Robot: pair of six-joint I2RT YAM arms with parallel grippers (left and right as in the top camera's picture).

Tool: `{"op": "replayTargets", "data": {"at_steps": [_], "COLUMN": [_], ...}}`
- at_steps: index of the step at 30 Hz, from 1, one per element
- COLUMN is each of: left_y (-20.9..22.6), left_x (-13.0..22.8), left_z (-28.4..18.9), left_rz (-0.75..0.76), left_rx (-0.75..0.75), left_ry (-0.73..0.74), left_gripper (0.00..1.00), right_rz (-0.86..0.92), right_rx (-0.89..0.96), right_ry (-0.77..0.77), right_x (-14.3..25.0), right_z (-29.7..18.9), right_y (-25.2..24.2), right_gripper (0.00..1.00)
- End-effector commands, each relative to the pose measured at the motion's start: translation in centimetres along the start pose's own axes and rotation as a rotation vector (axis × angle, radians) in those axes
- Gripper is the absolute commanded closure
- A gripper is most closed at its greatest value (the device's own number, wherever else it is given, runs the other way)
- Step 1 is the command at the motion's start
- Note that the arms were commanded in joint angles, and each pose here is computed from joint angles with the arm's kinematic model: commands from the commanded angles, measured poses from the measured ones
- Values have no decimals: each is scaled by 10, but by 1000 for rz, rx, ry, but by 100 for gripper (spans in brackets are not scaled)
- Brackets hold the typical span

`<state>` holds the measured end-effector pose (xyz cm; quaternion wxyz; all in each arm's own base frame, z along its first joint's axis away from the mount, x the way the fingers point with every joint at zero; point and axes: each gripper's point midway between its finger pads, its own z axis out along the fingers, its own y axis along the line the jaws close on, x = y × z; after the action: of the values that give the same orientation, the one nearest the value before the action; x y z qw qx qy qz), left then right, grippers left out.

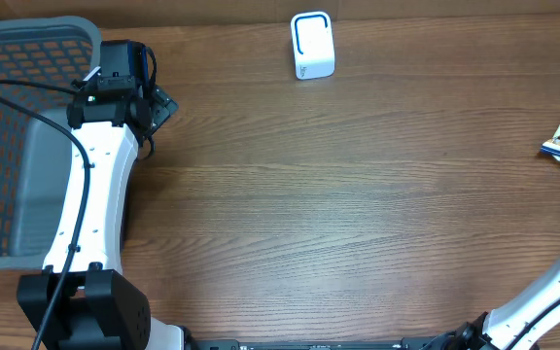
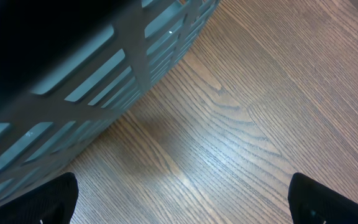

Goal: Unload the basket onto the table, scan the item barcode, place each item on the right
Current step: 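Carry the Kleenex pack off to the right and drop it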

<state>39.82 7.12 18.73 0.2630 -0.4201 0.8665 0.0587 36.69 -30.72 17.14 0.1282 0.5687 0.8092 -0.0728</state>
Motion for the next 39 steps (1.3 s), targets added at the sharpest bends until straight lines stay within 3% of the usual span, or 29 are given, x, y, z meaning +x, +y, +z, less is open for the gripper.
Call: {"op": "replayTargets", "data": {"at_steps": [1, 6, 22, 24, 26, 27, 35, 37, 39], "left_y": [4, 4, 4, 4, 4, 4, 4, 4, 4], "left_x": [-12, -12, -12, -12, -12, -12, -12, -12, -12], "left_z": [-6, -6, -6, -6, -6, -6, -6, -6, -6], "left_rz": [-22, -22, -22, -22, -22, -22, -22, -22, -22], "left_rx": [-11, -11, -11, -11, -11, -11, -11, -11, -11], "left_ry": [-40, -40, -40, -40, -40, -40, -40, -40, -40], "left_gripper": [0, 0, 0, 0, 0, 0, 0, 0, 0], "right_rz": [84, 112, 73, 70, 69, 71, 46, 51, 59], "right_rx": [56, 117, 135, 129, 123, 104, 16, -15, -151], "right_ry": [12, 56, 174, 171, 176, 187, 158, 124, 78], "right_x": [-8, -8, 26, 25, 26, 28, 15, 10, 7], "right_z": [16, 42, 92, 91, 91, 89, 45, 23, -32], "right_y": [-23, -45, -42, -40, -38, -35, -23, -20, -8], "right_gripper": [96, 96, 96, 83, 59, 41, 36, 34, 31]}}
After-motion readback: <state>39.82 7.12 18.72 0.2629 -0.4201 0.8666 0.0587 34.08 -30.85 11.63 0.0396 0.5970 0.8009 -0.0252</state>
